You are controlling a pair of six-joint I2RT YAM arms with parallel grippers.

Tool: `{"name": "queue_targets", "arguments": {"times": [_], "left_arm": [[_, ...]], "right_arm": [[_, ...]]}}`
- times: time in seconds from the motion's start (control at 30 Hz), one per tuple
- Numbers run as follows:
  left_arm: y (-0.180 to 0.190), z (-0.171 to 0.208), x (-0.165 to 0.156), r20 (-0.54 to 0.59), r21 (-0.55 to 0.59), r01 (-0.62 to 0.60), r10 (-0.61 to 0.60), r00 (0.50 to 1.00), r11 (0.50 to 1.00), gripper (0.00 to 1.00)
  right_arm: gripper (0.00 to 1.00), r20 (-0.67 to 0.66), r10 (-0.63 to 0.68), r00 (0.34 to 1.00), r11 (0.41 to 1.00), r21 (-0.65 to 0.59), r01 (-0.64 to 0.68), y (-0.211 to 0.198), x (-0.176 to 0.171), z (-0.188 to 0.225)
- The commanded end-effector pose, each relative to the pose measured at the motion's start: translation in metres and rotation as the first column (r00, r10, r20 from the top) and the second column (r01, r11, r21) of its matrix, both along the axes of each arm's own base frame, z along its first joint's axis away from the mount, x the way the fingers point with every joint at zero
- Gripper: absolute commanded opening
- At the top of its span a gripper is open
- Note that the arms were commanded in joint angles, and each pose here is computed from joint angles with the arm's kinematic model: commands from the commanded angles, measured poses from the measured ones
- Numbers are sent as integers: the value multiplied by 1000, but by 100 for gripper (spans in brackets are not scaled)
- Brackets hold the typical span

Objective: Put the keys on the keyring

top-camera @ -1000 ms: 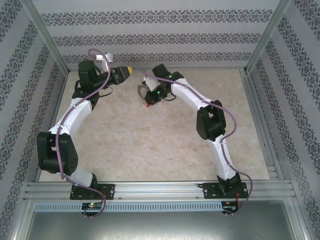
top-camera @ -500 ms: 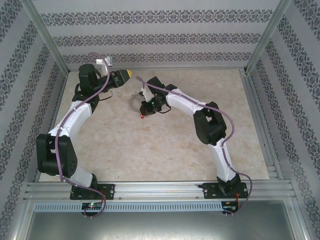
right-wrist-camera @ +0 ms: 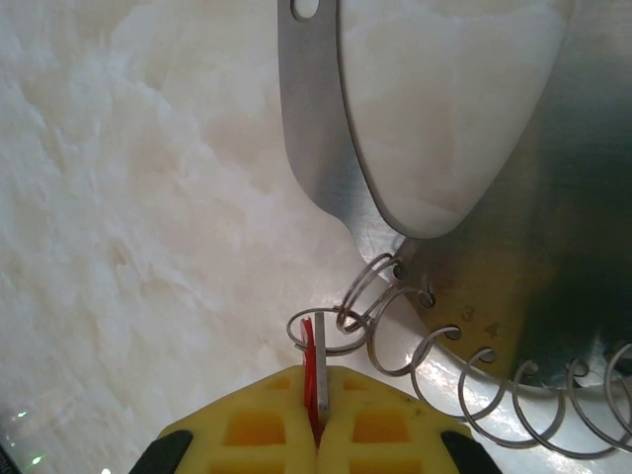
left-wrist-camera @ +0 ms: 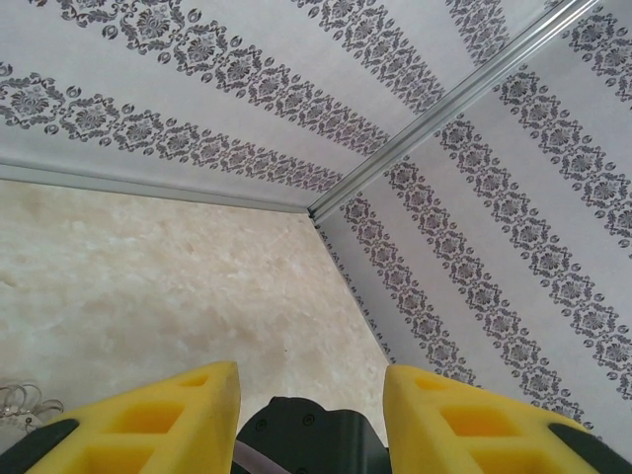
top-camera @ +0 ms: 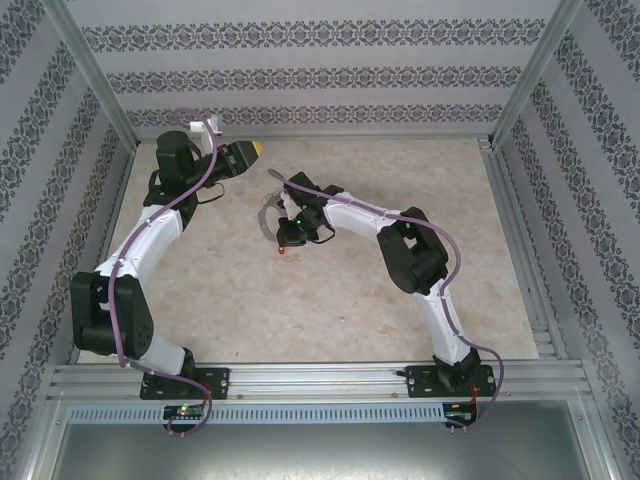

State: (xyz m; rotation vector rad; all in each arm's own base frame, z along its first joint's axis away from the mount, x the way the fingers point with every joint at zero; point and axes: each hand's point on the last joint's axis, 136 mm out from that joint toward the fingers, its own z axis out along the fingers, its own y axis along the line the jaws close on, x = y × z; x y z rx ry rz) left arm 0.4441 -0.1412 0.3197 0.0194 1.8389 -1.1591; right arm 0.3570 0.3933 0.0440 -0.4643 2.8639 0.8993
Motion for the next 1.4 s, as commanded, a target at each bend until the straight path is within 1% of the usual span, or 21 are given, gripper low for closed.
{"name": "queue_targets", "arguments": {"times": [0.0,0.13,0.2,0.27,0.33,0.4,0.47,0.57,0.67,0.83,0.93,1.13,1.23,1.27,1.37], "left_arm": [[5,19,-6,59,-19,-12,13,998,1000,43],[8,23,-9,66,-21,-33,35,997,999,43],[12,26,-9,67,-27,-61,63,996,998,43],[18,32,-10,74,-43,-103,106,992,994,46],[22,39,-11,88,-55,-131,136,987,990,48],[25,46,-12,98,-63,-154,160,982,986,48],[29,51,-12,104,-68,-181,187,977,981,49],[34,56,-11,110,-76,-209,217,970,975,49],[36,60,-11,115,-87,-218,227,967,972,49],[36,64,-11,125,-92,-220,230,965,971,49],[37,64,-10,126,-91,-223,233,964,971,50],[37,67,-10,137,-82,-220,230,963,972,50],[37,69,-11,144,-77,-221,230,963,972,52],[37,70,-11,147,-76,-221,230,962,972,53],[38,72,-13,155,-62,-226,233,960,972,59]], "right_arm": [[0,2,-13,1000,999,-53,13,-1,-9,-6],[0,1,4,1000,995,-100,-4,0,-18,-13],[0,-3,10,1000,995,-103,-10,3,-23,-16],[0,-7,7,1000,994,-111,-8,4,-26,-18],[4,-9,7,1000,994,-111,-8,6,-29,-19],[12,-8,11,1000,994,-107,-12,9,-32,-18],[25,-2,15,1000,995,-97,-15,14,-34,-13],[37,-1,23,1000,998,-62,-23,24,-39,-6],[42,3,44,999,999,-15,-44,37,-45,5],[46,9,65,998,995,70,-66,52,-49,21],[47,10,60,998,996,73,-60,49,-52,23],[54,40,38,998,997,66,-41,28,-60,32],[60,50,32,998,998,54,-35,14,-66,36],[64,53,27,998,999,44,-29,7,-68,35],[72,68,1,998,1000,25,-3,-17,-71,36]]}}
